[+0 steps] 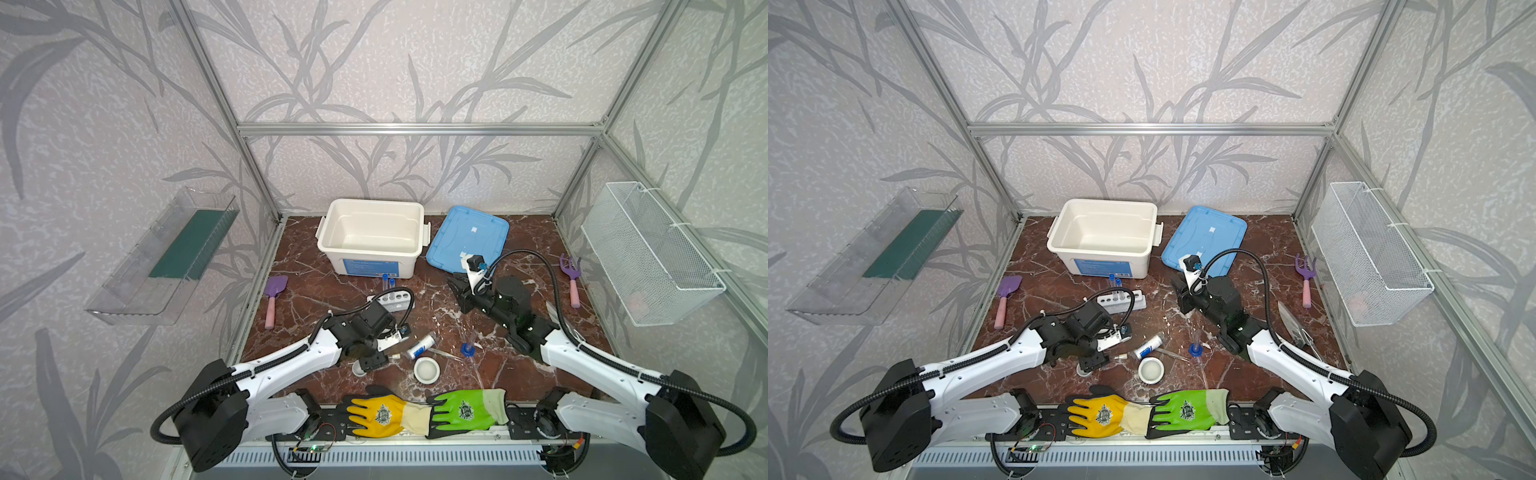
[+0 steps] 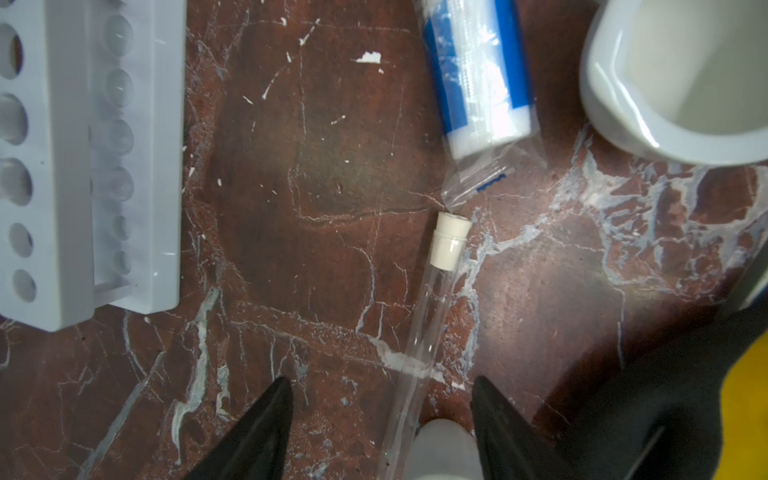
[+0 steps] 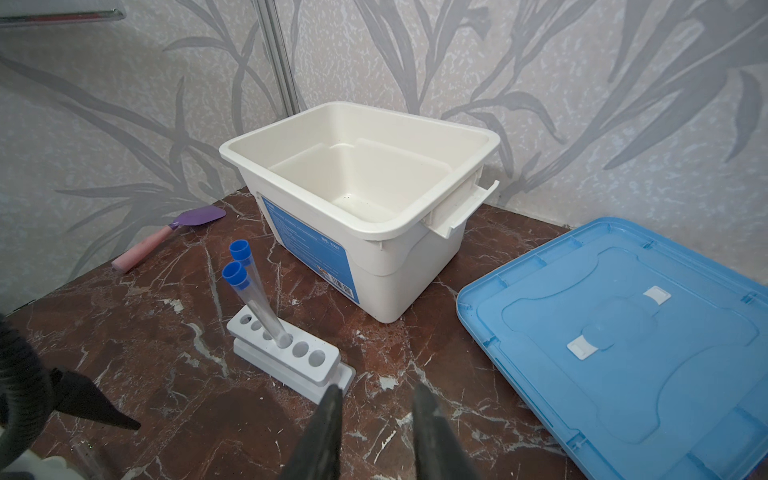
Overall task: Organize the chemistry lab equipment
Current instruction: 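Open the right gripper and withdraw while the left gripper reaches toward the stoppered tube, then lower the left gripper and close it on the cream-stoppered glass tube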
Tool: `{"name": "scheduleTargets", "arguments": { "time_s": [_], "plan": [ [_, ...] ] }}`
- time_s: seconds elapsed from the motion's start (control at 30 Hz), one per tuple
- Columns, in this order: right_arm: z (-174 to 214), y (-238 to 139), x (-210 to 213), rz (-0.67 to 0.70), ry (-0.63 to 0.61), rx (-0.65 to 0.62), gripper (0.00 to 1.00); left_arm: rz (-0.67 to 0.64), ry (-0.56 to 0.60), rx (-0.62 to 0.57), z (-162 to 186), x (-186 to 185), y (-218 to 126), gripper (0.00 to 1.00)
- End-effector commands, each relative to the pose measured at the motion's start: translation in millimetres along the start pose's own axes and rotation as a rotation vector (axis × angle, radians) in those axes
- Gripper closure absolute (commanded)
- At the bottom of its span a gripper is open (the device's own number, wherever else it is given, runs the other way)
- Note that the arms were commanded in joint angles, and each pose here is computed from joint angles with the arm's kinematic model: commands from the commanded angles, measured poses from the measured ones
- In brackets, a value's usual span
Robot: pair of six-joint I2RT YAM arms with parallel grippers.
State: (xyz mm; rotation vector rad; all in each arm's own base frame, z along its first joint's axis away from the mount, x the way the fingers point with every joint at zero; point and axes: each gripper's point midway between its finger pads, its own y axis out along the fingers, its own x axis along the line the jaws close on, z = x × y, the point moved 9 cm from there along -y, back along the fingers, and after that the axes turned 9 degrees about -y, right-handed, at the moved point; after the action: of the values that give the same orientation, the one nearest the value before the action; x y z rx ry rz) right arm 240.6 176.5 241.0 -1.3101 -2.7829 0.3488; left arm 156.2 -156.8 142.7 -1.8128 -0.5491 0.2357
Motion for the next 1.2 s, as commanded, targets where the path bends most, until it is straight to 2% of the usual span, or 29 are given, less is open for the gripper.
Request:
{"name": "scheduleTargets", "arguments": {
  "time_s": [0.0, 0.3, 0.57, 1.17],
  "plan": [
    [-4.6, -5.5, -2.9, 0.000, 0.021, -0.038, 0.70, -0.002, 0.052, 0.027, -5.0, 0.5, -0.6, 0.32],
    [1.4, -6.9, -8.5, 0.011, 0.041, -0.038, 0.70, 0.036, 0.095, 0.101, -6.3, -1.1, 10.5, 0.36],
    [4.9, -6.9, -13.5, 0.017, 0.055, -0.035, 0.70, 0.049, 0.131, 0.176, -4.3, -2.6, 18.1, 0.52],
    [12.8, -4.8, -23.0, 0.036, 0.094, -0.035, 0.70, 0.054, 0.186, 0.285, 2.5, -9.6, 36.9, 0.67]
  ]
}}
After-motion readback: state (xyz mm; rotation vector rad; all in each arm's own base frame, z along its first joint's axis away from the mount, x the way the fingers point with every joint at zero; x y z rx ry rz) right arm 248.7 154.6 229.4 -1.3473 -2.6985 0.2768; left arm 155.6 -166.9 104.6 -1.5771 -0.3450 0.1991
